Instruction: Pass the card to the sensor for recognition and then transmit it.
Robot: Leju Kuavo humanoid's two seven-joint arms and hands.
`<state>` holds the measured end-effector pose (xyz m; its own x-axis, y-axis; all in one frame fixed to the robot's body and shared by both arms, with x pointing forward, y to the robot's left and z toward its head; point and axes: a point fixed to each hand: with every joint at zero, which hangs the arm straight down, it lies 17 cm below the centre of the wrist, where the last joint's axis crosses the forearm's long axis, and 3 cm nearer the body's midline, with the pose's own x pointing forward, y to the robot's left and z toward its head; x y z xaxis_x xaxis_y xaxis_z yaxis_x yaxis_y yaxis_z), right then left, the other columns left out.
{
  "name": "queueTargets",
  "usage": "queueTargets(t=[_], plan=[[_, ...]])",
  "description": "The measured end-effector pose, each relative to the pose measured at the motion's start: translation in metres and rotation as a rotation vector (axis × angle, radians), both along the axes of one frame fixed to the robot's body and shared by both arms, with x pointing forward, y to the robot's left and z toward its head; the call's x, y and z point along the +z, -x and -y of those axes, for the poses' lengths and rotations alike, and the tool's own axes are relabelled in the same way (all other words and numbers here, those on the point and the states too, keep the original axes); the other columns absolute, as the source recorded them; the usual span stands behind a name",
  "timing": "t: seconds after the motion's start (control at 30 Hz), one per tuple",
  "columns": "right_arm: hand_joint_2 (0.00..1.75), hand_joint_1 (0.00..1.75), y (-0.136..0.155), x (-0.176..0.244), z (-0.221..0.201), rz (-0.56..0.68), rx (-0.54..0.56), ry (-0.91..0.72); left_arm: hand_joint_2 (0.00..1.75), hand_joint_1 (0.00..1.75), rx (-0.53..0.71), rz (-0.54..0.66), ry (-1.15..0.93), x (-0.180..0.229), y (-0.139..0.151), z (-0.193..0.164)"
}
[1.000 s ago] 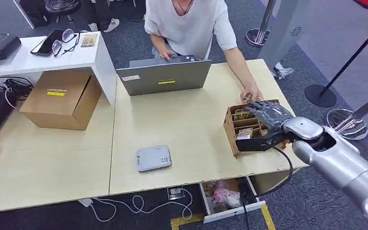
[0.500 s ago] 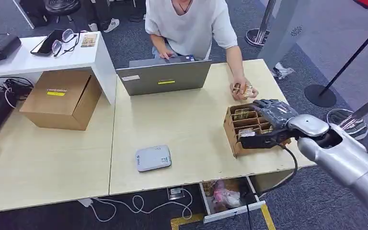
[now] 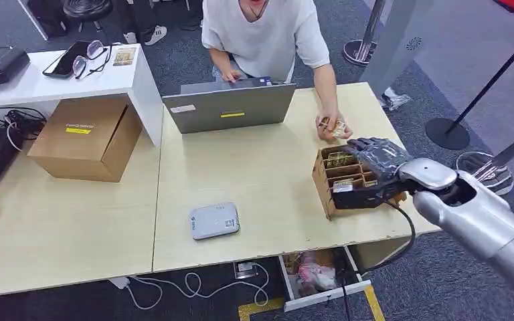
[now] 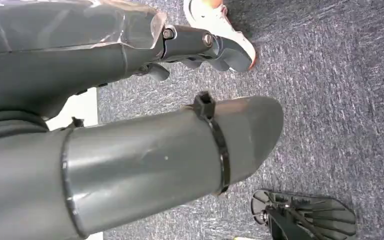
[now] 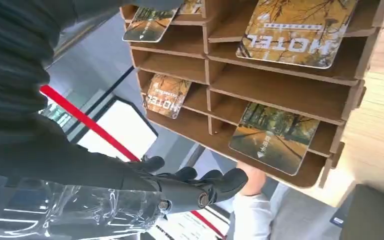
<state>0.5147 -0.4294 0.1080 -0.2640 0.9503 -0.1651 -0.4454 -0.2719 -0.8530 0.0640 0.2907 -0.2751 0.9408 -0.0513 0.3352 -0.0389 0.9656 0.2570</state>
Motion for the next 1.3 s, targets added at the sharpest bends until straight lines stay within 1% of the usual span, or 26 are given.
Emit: queueTargets(t=[0.17, 0.43, 0.57, 0.6, 0.63, 0.67, 0.7, 0.77, 0.8, 0.9, 0.97, 1.1, 1.13, 1.23, 1.27, 1.3], plan=[[1.75, 0.21, -0.004, 0.005, -0.002, 0.008, 0.010, 0.007, 0.00, 0.00, 0.004, -0.001, 0.002, 0.000, 0.000, 0.000], [1.75, 0.21, -0.001, 0.002, -0.008, -0.003, 0.017, -0.017, 0.00, 0.00, 0.004, -0.001, 0.003, 0.000, 0.001, 0.001], [1.75, 0.26, 0.001, -0.002, -0.011, -0.011, 0.025, -0.022, 0.00, 0.00, 0.004, -0.001, 0.004, 0.000, 0.001, 0.001], [1.75, 0.33, 0.002, -0.004, -0.012, -0.014, 0.026, -0.022, 0.00, 0.00, 0.004, -0.001, 0.004, 0.000, 0.001, 0.001], [1.75, 0.72, 0.004, -0.006, -0.013, -0.019, 0.028, -0.023, 0.00, 0.00, 0.006, -0.001, 0.004, 0.000, 0.001, 0.001], [1.75, 0.73, 0.005, -0.009, -0.014, -0.024, 0.030, -0.024, 0.00, 0.00, 0.007, -0.002, 0.004, 0.000, 0.001, 0.001], [1.75, 0.70, 0.006, -0.010, -0.015, -0.026, 0.032, -0.025, 0.00, 0.00, 0.008, -0.002, 0.004, 0.000, 0.001, 0.001], [1.75, 0.70, 0.007, -0.011, -0.016, -0.024, 0.034, -0.025, 0.00, 0.00, 0.008, -0.002, 0.004, 0.000, 0.001, 0.001], [1.75, 0.59, 0.007, -0.010, -0.017, -0.021, 0.037, -0.026, 0.00, 0.00, 0.009, -0.003, 0.004, 0.000, 0.001, 0.001], [1.75, 0.59, 0.006, -0.009, -0.019, -0.019, 0.042, -0.028, 0.00, 0.00, 0.010, -0.004, 0.005, 0.000, 0.001, 0.002], [1.75, 0.54, 0.007, -0.008, -0.022, -0.015, 0.049, -0.031, 0.00, 0.00, 0.013, -0.007, 0.005, 0.000, 0.002, 0.002], [1.75, 0.56, 0.009, -0.009, -0.029, -0.014, 0.062, -0.035, 0.00, 0.00, 0.017, -0.010, 0.007, -0.001, 0.002, 0.003], [1.75, 0.52, 0.009, -0.009, -0.030, -0.013, 0.065, -0.036, 0.00, 0.00, 0.017, -0.011, 0.007, -0.001, 0.002, 0.003], [1.75, 0.54, 0.010, -0.010, -0.032, -0.012, 0.071, -0.039, 0.00, 0.00, 0.017, -0.011, 0.007, -0.001, 0.002, 0.003], [1.75, 0.49, 0.011, -0.010, -0.033, -0.012, 0.072, -0.039, 0.00, 0.00, 0.017, -0.011, 0.007, -0.001, 0.003, 0.003], [1.75, 0.54, 0.011, -0.010, -0.033, -0.011, 0.074, -0.039, 0.00, 0.00, 0.015, -0.011, 0.007, -0.001, 0.002, 0.003]])
